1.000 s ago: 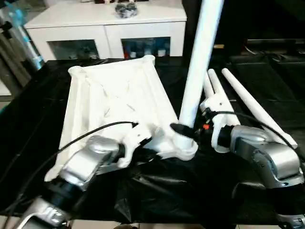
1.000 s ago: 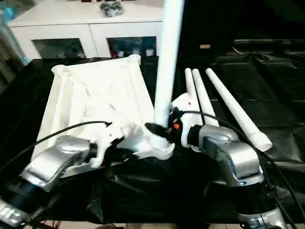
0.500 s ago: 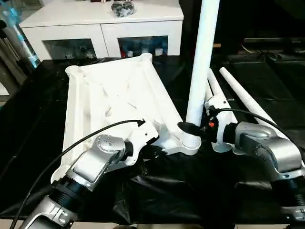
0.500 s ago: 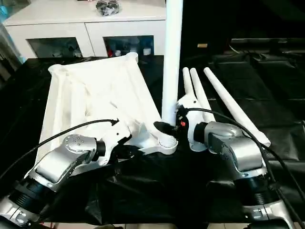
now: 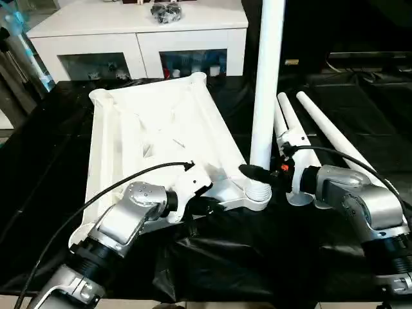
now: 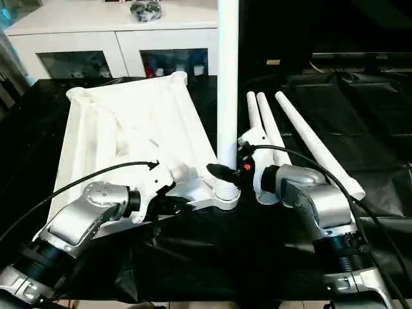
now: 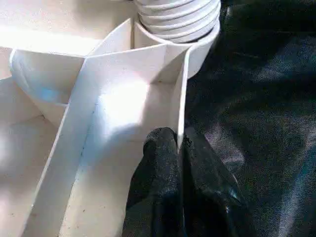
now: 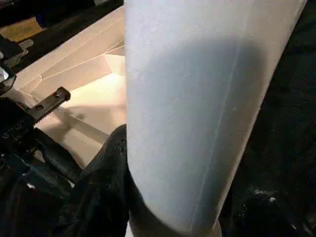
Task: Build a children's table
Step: Insert table leg to table base
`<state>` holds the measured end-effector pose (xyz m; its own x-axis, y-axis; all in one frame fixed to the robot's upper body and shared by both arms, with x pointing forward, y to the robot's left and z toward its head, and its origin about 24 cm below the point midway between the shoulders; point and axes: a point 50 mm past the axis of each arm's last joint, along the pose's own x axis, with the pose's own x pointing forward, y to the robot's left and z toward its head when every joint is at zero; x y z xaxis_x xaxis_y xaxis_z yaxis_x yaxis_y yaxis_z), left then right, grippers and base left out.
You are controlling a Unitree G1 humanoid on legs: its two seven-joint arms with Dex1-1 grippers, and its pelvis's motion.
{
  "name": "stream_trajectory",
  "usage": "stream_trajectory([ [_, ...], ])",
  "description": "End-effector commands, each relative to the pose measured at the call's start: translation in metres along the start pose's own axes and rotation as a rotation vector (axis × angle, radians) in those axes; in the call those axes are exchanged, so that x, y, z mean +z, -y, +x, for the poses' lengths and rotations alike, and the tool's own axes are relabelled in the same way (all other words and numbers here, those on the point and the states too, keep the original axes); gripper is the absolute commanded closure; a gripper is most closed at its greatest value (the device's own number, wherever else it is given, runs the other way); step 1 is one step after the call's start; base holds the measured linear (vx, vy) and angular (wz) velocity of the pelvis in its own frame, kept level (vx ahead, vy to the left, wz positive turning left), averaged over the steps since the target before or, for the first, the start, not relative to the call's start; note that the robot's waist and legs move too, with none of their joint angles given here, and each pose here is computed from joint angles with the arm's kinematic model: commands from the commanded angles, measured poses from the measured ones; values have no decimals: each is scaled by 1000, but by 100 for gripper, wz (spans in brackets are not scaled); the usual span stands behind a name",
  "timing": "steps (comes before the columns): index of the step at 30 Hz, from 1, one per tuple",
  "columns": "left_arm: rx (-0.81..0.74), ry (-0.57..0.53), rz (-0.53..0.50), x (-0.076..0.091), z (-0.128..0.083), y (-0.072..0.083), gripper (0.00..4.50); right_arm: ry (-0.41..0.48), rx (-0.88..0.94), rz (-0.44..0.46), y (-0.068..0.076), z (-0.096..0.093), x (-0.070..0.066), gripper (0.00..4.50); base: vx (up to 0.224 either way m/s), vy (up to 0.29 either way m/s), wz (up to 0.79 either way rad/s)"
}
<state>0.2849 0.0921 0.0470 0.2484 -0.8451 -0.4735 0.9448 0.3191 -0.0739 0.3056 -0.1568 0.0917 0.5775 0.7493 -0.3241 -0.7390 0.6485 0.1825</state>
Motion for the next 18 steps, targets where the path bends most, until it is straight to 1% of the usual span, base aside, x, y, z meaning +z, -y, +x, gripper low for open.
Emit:
stream_trajectory([
  [1, -62, 119, 5, 13, 2, 5, 450, -14, -10, 38, 3, -1, -11, 260, 0, 0, 0],
  [3, -64, 124, 2, 13, 2, 4, 450, -9, -12, 52, 4, -2, -13, 260, 0, 0, 0],
  [4, -65, 129, -5, 11, 2, 4, 450, -3, -17, 70, 4, -3, -17, 260, 0, 0, 0],
  [6, -67, 125, -5, 9, 2, 4, 450, -4, -22, 78, 5, -4, -21, 260, 0, 0, 0],
  [9, -60, 95, 2, 3, 3, 2, 450, 3, -37, 100, 6, -7, -27, 260, 0, 0, 0],
  [10, -60, 95, 2, 3, 3, 2, 450, 3, -37, 100, 6, -7, -27, 260, 0, 0, 0],
  [14, -42, 68, 15, 0, 4, 0, 450, 26, -58, 124, 6, -10, -32, 260, 0, 0, 0],
  [18, -24, 66, 16, 0, 4, -3, 450, 69, -81, 155, 5, -15, -44, 260, 0, 0, 0],
])
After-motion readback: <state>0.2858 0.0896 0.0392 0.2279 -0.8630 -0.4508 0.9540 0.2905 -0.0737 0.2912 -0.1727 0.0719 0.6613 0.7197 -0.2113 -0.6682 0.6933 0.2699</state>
